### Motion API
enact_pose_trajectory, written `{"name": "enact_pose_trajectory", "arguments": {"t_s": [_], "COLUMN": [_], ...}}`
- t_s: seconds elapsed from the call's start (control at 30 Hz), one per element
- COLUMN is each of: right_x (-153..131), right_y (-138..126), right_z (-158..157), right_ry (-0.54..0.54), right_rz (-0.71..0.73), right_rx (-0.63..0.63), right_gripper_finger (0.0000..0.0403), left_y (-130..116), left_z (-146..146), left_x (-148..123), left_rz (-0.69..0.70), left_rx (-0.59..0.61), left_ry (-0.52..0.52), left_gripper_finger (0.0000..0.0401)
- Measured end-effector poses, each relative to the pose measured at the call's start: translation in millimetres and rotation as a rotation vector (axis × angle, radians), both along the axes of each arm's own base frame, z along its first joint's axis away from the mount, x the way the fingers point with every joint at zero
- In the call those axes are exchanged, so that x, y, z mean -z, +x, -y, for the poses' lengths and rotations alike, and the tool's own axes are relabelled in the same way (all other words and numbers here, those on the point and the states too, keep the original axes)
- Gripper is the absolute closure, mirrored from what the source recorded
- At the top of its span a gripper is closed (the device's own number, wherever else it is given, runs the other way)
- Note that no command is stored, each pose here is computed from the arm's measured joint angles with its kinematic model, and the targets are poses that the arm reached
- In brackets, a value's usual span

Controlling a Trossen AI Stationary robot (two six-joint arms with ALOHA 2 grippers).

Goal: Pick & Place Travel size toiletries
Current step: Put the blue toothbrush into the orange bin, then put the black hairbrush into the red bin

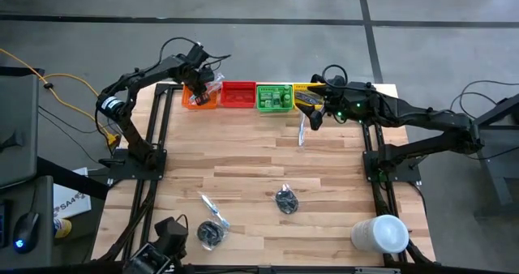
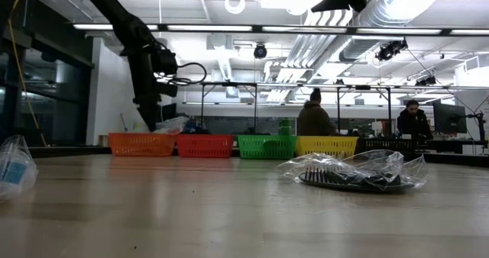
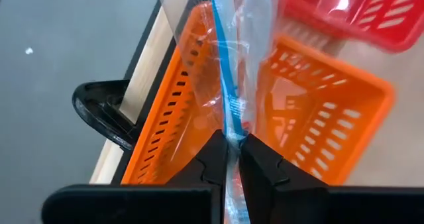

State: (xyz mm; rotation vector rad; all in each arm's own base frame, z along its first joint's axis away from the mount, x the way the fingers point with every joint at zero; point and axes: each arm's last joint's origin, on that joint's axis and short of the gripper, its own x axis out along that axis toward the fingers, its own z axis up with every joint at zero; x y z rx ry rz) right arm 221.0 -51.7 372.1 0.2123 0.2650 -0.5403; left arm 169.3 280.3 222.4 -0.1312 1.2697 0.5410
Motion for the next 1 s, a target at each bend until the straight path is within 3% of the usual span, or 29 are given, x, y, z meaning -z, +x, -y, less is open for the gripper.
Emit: {"name": "enact_pose_trajectory", "arguments": {"t_s": [0.27,0.6,0.8,1.0], "right_x": [0,0,0,0], "right_y": [0,0,0,0], "right_z": [0,0,0,0], "right_ry": [0.001,0.001,0.001,0.003], "right_rz": [0.001,0.001,0.001,0.001], "right_rx": [0.002,0.002,0.002,-0.002], "right_gripper_finger": [0.0049,0.0049,0.0049,0.0049], "left_y": [-3,-4,-3,-3], "left_z": [0,2,-1,2], "left_x": [9,10,-8,-42], "left_rz": [-0.088,-0.095,-0.08,0.023], "left_rx": [0.03,-0.01,-0.117,-0.384], "left_ry": [0.056,0.039,0.037,-0.097], "left_gripper_finger": [0.0371,0.0293,0.0263,0.0261]}}
